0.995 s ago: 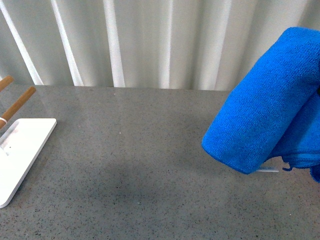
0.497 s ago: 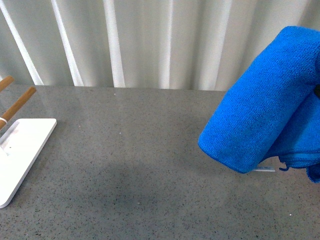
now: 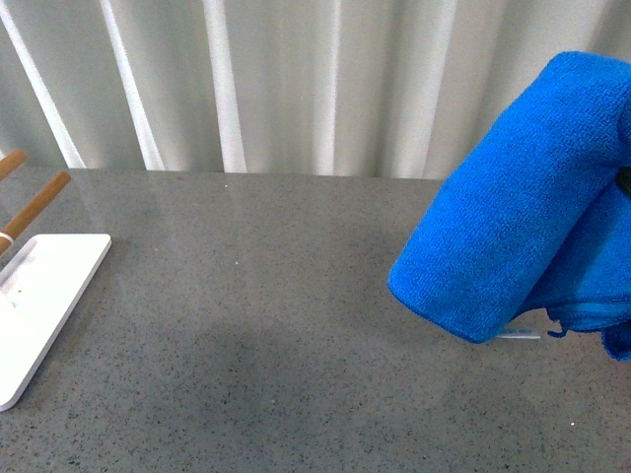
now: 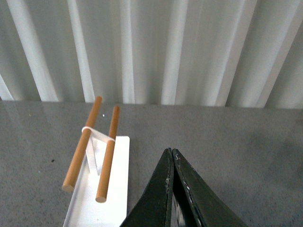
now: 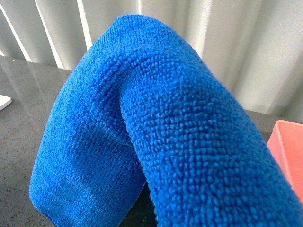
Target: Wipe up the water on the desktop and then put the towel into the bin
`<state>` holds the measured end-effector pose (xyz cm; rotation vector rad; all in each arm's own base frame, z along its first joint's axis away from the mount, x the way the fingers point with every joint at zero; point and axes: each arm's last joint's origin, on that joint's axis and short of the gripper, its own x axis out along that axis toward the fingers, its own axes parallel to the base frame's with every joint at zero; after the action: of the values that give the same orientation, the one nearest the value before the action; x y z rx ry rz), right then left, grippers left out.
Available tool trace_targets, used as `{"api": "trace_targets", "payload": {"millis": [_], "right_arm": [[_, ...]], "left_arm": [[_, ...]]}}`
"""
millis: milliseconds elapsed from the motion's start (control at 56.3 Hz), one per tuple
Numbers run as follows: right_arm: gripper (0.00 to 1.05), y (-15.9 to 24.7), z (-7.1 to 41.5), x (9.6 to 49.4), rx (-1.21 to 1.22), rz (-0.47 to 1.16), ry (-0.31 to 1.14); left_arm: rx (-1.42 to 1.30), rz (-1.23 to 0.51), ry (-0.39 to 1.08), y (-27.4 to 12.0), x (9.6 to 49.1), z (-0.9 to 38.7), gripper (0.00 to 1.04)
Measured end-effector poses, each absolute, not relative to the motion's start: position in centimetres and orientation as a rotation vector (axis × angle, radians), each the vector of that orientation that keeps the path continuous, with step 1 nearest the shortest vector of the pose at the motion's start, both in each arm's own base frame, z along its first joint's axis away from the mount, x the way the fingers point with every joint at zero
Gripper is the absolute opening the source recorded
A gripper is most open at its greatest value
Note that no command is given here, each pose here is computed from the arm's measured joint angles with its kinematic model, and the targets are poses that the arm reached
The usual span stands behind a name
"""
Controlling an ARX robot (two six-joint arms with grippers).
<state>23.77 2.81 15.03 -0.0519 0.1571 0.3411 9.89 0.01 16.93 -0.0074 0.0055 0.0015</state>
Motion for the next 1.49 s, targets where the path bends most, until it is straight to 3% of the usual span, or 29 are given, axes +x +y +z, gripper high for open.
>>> {"api": "trace_targets", "payload": {"millis": [373,604,817,906,1208,1492], "right_arm": [[0.04,2.8,14.5,23.8,-0.049,0.309,0.213],[0.04,3.0,12.9,26.2,-0.014,0.219,0.414],[0.04,3.3,8.5,30.3,0.099,0.116,0.684],[0.04,4.0,7.3,31.3,0.112,0.112,0.737],[0.04,6.4,3.5,33.4,0.141,0.122,0.862],[0.04,6.2,2.5,34.2,0.161,0.092,0.871]], "left_arm": [[-0.008,0.001,-0.021,0.0,9.6,17.1,0.05],[-0.008,0.001,-0.021,0.0,9.6,17.1,0.41],[-0.007,0.001,-0.021,0.0,9.6,17.1,0.88],[-0.007,0.001,-0.021,0.0,9.6,17.1,0.99],[-0.005,0.001,-0.021,0.0,9.6,17.1,0.98],[-0.005,0.001,-0.021,0.0,9.6,17.1,0.98]]}}
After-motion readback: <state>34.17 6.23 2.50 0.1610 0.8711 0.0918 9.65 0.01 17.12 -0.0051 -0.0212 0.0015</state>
